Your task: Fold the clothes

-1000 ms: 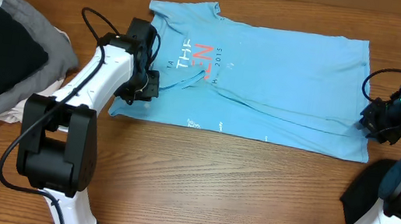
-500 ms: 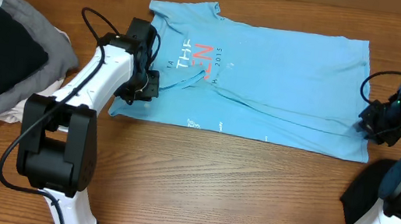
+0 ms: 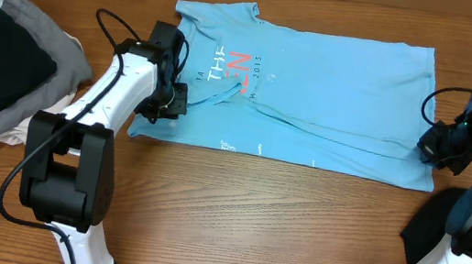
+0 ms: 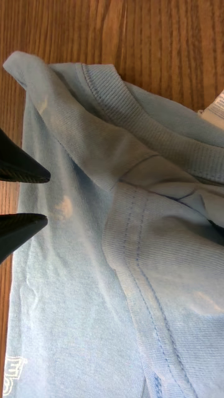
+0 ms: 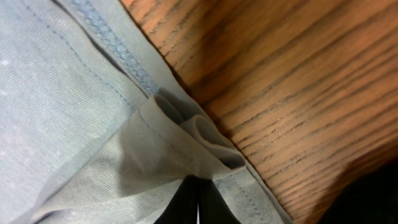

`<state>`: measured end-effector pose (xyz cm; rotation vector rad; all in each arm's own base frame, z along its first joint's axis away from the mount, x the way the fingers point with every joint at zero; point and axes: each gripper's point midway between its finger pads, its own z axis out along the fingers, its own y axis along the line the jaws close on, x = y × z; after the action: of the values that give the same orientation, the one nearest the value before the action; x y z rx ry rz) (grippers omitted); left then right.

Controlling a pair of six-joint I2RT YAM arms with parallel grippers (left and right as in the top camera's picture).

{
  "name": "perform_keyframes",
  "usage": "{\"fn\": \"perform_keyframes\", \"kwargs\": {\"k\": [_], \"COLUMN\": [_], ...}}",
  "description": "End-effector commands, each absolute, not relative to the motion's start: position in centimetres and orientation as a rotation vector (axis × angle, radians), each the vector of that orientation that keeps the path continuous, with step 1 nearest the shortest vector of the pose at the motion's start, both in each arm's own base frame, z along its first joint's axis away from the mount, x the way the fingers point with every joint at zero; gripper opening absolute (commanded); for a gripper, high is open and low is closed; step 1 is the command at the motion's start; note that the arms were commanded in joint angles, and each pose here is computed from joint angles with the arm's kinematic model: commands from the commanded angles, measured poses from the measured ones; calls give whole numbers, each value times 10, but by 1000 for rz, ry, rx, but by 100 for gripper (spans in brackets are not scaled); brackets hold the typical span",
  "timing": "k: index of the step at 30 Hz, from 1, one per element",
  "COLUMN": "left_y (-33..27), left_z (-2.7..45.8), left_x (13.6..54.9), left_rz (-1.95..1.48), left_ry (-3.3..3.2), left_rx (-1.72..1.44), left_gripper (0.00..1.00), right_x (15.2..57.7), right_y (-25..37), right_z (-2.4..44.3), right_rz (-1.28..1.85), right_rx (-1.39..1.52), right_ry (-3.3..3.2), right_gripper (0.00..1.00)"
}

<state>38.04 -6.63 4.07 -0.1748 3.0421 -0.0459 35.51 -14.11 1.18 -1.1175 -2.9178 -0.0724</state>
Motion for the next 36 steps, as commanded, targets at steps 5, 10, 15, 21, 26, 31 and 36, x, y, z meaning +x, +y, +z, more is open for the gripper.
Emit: {"fn": "perform_keyframes", "kwargs": {"k": [5,10,15,21,26,31,36], "left_y": [-69,-69,-69,-69,-68,-68,-68], "left_z": [37,37,37,37,37,37,37], "left_x": [381,381,380,380,380,380,380], "left_rz": [-54,-54,-53,-52,-52,-53,-52], "left_ry": [3052,3052,3056,3055,3055,3055,3055], "left_rx": [-140,-140,-140,-142,-145,-146,-148], "left_gripper": [21,21,21,21,21,22,21], "right_x": [355,356,355,355,355,347,340], "right_y": [-144,-142,-147,-145,-143,-140,-137], "right_z": [10,11,11,11,10,2,-7], "right_rz": [-64,-79,-79,-79,-79,-80,-80], "right_rx": [-1131,-1133,-1177,-1171,-1168,-1161,-1160], "right_ry": [-2918,-2917,-2904,-2903,-2900,-2879,-2861], "right_gripper": [4,4,24,22,20,20,18]}}
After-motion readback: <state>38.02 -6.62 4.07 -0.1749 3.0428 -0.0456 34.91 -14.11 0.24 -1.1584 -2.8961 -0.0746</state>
